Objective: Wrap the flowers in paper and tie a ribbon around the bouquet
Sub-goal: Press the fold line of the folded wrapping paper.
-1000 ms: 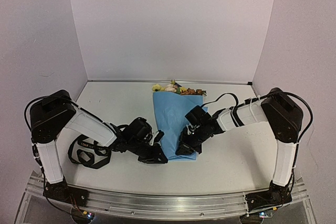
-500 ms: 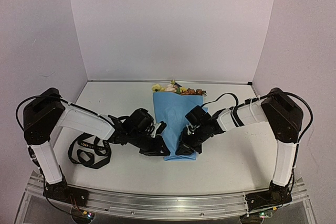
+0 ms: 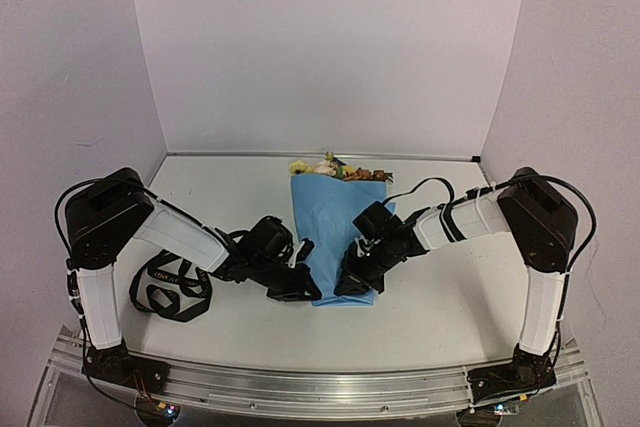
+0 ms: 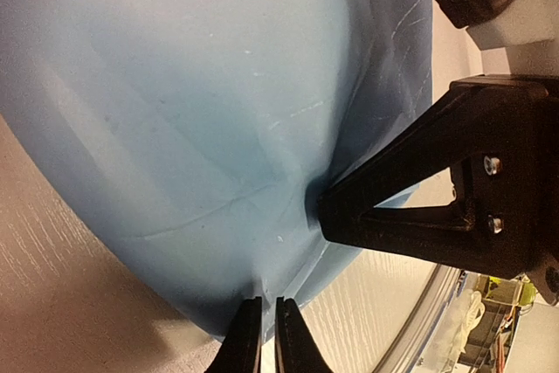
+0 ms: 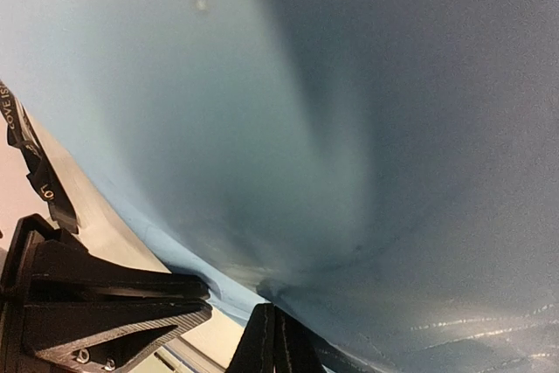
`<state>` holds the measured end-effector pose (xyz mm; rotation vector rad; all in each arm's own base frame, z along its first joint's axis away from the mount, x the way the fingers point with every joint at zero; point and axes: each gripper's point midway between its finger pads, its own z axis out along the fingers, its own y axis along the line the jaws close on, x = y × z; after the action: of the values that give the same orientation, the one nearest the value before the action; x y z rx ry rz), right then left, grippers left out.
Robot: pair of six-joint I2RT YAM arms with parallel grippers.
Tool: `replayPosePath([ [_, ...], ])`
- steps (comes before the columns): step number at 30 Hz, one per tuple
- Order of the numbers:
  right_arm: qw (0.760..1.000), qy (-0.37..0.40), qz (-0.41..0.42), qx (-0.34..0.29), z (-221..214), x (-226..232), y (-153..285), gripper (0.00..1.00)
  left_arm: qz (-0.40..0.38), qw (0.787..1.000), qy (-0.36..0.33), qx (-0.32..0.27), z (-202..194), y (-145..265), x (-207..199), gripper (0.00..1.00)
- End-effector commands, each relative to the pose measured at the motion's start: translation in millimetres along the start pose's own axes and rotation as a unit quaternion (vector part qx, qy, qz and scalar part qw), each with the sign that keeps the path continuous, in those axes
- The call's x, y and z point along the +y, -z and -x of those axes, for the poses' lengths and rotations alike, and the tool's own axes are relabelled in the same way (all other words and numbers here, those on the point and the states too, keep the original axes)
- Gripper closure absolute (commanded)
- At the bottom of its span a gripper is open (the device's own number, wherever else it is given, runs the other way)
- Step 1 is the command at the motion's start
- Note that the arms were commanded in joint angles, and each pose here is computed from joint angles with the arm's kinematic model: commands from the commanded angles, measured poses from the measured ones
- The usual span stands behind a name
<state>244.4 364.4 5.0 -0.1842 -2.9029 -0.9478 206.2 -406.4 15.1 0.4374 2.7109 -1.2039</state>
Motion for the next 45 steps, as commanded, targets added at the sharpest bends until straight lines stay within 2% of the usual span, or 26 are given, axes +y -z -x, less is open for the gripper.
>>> replayPosePath([
  [1, 0.996, -0.028, -0.08, -0.013, -1, -50, -12, 1.0, 0.037, 0.997, 0.044, 0.044, -37, -2, 33, 0.92],
  [12, 0.997, -0.033, -0.067, -0.019, 2, -57, 8, 1.0, 0.092, 0.991, 0.084, 0.056, -52, -4, 65, 0.95],
  [32, 0.995, -0.075, -0.057, -0.025, 1, -95, 36, 1.0, 0.094, 0.99, 0.088, 0.052, -49, -5, 66, 0.96],
  [37, 0.995, -0.095, -0.034, -0.025, 7, -89, 42, 1.0, 0.082, 0.993, 0.073, 0.045, -40, -3, 54, 0.95],
  [45, 0.997, -0.074, 0.025, -0.029, 14, -44, 66, 1.0, 0.055, 0.998, 0.024, 0.007, 5, 12, 4, 0.88],
])
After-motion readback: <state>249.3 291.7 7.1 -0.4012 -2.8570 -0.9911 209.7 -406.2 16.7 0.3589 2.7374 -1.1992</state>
